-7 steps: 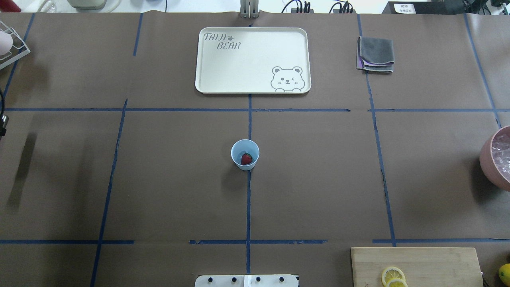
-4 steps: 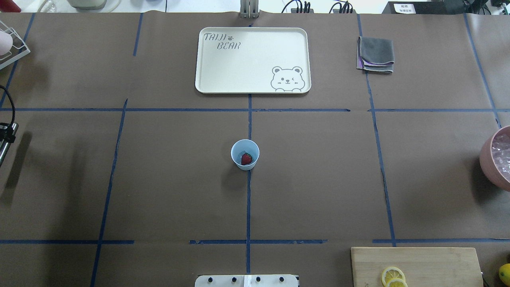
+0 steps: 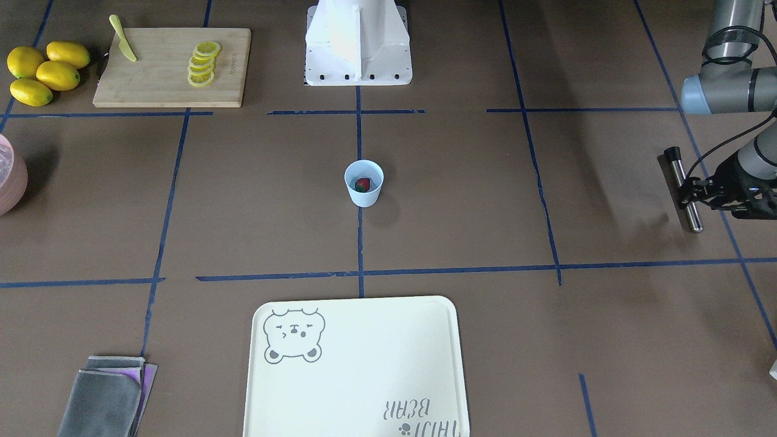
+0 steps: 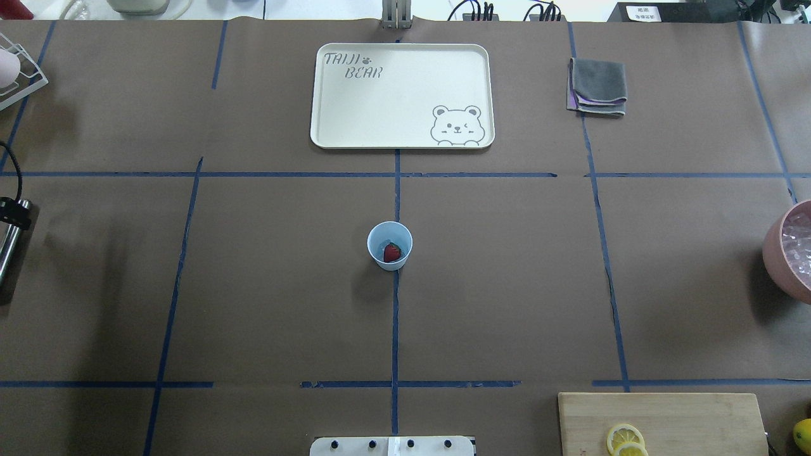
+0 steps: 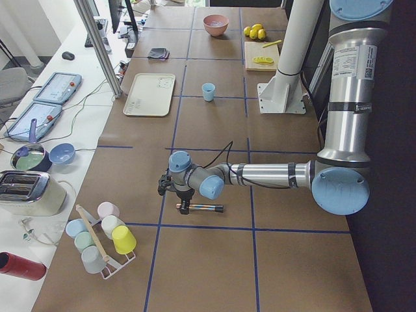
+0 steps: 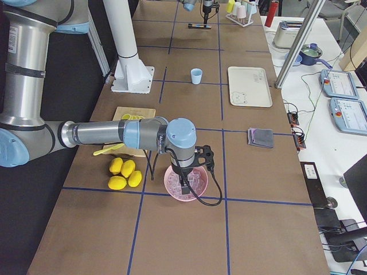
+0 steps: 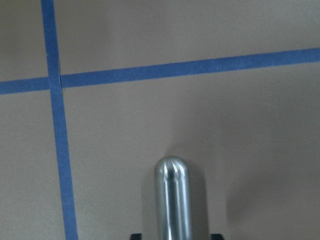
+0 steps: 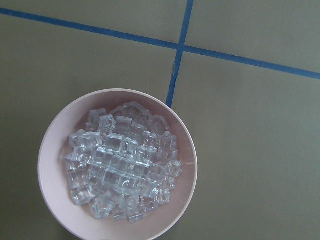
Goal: Mash ice and strawberries in cup
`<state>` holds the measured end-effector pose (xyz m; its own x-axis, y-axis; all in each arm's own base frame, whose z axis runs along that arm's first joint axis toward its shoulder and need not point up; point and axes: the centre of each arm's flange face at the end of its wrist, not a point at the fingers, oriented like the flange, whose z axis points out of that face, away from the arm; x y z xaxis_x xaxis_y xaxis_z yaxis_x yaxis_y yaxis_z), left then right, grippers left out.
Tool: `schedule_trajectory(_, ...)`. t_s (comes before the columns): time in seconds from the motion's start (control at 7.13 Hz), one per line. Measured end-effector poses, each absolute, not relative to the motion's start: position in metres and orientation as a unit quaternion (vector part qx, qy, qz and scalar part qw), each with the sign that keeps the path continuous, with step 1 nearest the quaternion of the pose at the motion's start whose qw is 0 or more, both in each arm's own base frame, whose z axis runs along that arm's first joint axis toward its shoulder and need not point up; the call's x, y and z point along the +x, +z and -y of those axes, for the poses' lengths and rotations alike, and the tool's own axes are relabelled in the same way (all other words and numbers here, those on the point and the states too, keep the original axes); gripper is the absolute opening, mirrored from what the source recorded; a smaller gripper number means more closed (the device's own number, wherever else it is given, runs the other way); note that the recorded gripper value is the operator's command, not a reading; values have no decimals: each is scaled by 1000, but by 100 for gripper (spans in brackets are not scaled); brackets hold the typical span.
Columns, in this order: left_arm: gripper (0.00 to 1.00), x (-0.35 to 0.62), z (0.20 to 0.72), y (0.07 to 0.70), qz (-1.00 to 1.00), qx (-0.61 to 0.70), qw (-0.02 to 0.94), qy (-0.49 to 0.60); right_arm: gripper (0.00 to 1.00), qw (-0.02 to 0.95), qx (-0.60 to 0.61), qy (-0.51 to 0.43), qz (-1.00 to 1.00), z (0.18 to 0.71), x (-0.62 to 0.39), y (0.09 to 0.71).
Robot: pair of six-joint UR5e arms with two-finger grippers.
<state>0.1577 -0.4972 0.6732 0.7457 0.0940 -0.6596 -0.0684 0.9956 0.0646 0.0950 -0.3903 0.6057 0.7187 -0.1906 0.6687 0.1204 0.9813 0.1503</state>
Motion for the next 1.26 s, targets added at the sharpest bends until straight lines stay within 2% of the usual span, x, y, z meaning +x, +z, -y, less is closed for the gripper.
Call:
schedule_trajectory(0.28,100,143,505,655,-362,32,930,48,99,926,50,-82,365,390,95,602)
schedule_trajectory(0.7,100,23,531,622,-360,32,930,73,99,926,53,-80,365,388,95,597)
schedule_trajectory(0.98,100,-49,518,594,-359,11,931,66,99,926,55,-80,364,387,95,595)
schedule_trajectory(1.26,100,-68,501,596,-376,-4,925,52,99,926,55,-80,364,387,95,595)
